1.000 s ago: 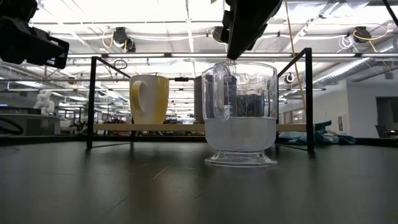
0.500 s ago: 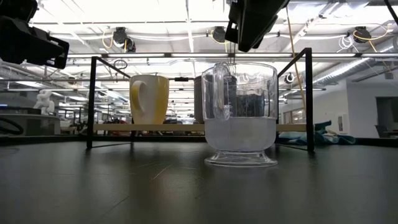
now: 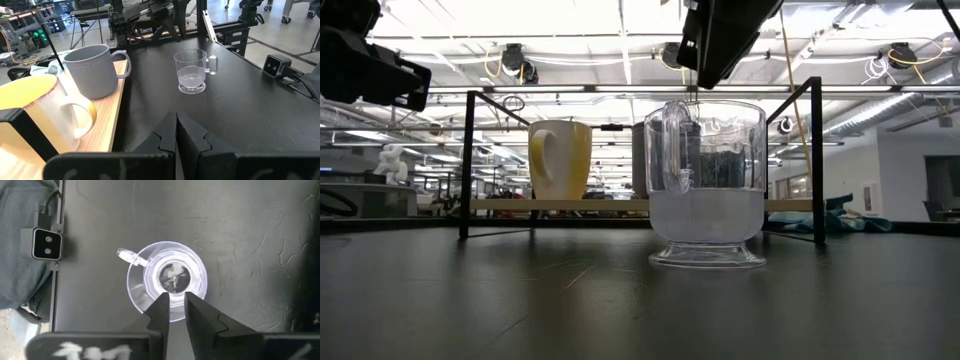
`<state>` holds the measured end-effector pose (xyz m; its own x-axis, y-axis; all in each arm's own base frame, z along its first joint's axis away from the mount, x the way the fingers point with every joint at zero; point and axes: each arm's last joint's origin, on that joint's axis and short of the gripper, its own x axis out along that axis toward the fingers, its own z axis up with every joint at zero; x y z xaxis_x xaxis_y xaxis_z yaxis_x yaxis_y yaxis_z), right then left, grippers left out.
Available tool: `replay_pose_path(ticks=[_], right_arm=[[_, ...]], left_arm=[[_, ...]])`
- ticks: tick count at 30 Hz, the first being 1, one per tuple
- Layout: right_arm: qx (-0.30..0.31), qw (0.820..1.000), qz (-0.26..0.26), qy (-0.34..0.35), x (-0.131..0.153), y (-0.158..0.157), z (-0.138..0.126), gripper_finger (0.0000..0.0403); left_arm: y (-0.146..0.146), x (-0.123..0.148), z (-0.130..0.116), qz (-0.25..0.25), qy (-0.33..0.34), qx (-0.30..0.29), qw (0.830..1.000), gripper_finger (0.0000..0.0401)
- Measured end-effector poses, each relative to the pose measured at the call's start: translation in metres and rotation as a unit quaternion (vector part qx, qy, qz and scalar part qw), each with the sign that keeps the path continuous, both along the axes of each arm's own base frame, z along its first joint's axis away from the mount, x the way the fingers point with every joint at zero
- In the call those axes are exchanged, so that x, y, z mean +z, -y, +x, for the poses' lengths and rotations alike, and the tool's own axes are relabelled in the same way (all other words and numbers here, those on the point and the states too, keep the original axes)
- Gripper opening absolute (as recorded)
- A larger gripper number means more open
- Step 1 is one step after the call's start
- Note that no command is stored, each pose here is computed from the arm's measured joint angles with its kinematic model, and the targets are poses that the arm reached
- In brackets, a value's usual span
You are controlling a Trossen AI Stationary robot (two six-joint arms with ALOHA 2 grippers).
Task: Stack small to large cups/mugs on shelf
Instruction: Put the transparent mug on the shelf
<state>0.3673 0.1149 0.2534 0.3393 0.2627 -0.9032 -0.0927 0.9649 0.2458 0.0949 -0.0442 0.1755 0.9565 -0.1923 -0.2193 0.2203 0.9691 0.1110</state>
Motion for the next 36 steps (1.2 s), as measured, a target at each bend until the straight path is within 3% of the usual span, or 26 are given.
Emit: replay_pose_path(ticks=[15,28,36], right_arm=[[0.0,1.0,0.0,0.0,0.0,0.0,0.0,0.0154],[-0.001,1.0,-0.002,0.0,-0.0001,0.0001,0.0,0.0166],[-0.019,0.999,-0.037,0.008,-0.0011,0.0039,0.0008,0.0165]], left_arm=[[-0.0001,-0.0005,-0.0001,0.001,-0.002,0.0,1.0,0.001],[-0.0001,-0.0005,-0.0001,0.001,-0.002,0.0,1.0,0.001],[-0.0001,-0.0005,-0.0001,0.001,-0.002,0.0,1.0,0.001]])
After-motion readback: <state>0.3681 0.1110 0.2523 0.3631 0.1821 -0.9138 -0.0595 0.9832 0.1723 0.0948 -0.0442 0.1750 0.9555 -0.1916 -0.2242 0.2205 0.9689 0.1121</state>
